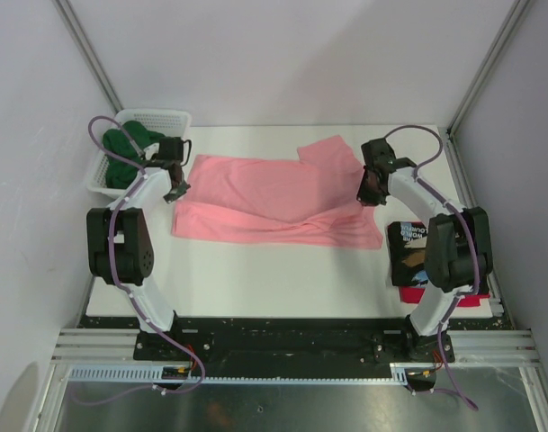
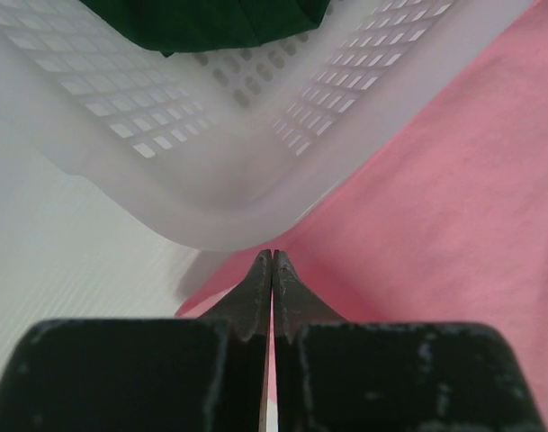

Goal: Fold and stack the t-shirts
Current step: Fold the flattened tshirt in 1/3 of the way

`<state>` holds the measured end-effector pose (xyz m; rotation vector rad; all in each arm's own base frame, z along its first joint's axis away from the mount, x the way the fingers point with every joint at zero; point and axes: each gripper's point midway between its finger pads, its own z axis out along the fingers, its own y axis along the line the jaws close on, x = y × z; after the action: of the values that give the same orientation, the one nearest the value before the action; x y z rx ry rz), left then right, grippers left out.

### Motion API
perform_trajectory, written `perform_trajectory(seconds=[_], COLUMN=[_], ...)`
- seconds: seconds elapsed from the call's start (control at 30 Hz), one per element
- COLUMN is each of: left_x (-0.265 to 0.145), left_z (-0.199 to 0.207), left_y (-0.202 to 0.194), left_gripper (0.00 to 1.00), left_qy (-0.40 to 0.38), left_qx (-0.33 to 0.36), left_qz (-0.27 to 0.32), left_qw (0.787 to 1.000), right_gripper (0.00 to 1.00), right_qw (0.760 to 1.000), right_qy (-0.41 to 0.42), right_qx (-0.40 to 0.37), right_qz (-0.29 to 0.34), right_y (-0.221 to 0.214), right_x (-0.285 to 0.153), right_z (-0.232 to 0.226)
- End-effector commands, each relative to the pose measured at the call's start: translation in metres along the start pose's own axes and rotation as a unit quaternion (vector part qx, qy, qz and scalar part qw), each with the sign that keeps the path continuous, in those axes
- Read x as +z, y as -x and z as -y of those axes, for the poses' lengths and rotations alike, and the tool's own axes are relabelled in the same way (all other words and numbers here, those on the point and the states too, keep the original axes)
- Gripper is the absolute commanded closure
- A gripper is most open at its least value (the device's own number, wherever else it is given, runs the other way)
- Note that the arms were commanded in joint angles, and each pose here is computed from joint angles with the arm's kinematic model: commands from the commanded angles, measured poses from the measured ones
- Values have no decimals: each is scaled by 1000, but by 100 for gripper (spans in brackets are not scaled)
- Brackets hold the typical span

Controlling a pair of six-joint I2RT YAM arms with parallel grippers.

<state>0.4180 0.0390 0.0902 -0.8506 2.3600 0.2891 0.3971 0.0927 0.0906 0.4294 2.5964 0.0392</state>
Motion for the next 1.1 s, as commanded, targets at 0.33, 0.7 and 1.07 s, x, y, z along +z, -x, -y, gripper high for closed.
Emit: perform_trajectory(seconds=[0.33, 0.7, 1.07], left_x=[-10, 5, 29], left_z=[4, 15, 1], left_y=[36, 30, 31], left_gripper=[100, 100, 100], left_qy=[-11, -18, -1], left_qx=[-21, -8, -18], left_qz=[40, 19, 1], left_qw=[999, 1000, 1000], right_gripper=[100, 100, 100], right_qw=[998, 997, 997], right_qy=[20, 45, 47], right_qx=[30, 28, 19], right_qz=[56, 51, 61], right_y=[29, 31, 55], right_x=[-27, -18, 1], right_z=[3, -8, -23])
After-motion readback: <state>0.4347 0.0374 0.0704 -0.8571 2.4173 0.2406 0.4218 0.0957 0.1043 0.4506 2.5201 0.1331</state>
